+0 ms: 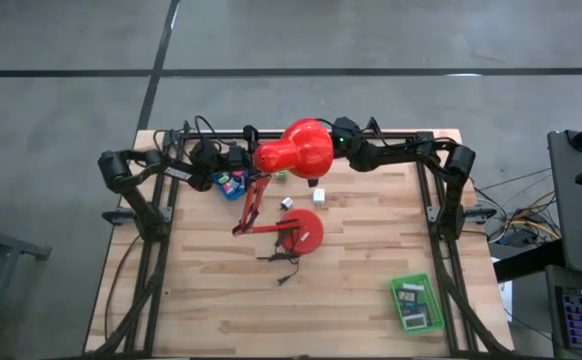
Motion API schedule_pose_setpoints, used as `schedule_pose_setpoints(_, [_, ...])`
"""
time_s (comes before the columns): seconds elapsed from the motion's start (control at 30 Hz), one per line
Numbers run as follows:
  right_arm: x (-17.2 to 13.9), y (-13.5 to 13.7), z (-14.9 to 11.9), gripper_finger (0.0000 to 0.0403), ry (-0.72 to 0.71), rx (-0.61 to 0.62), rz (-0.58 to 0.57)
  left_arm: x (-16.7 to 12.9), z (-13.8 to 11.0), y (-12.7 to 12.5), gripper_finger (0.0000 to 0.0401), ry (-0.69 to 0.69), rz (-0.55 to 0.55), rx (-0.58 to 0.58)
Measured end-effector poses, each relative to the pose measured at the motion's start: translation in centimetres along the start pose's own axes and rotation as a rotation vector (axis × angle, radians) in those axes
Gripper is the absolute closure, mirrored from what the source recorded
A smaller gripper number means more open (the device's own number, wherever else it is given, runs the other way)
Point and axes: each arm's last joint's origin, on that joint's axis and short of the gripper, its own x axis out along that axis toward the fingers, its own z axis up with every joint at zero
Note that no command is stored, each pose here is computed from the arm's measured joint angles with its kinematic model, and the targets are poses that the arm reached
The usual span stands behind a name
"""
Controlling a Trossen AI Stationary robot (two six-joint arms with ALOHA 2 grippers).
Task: Pick & Place Office items
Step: Put the light blue charger adapter into the blue bin
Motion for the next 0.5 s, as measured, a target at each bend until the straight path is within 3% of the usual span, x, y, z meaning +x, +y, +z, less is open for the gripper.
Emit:
schedule_pose_setpoints(0.2, [-0.9, 0.6, -2.4, 0.0395, 0.093, 0.054, -0.031, -2.1, -0.5, -0.3, 0.0277, 0.054, 0.047, -0.023])
schedule_pose_setpoints(0.5, [-2.3, 1.7, -4.6, 0.0395, 0.159, 0.122, -0.034, -5.4, -1.2, -1.5, 0.0277, 0.160, 0.217, -0.091])
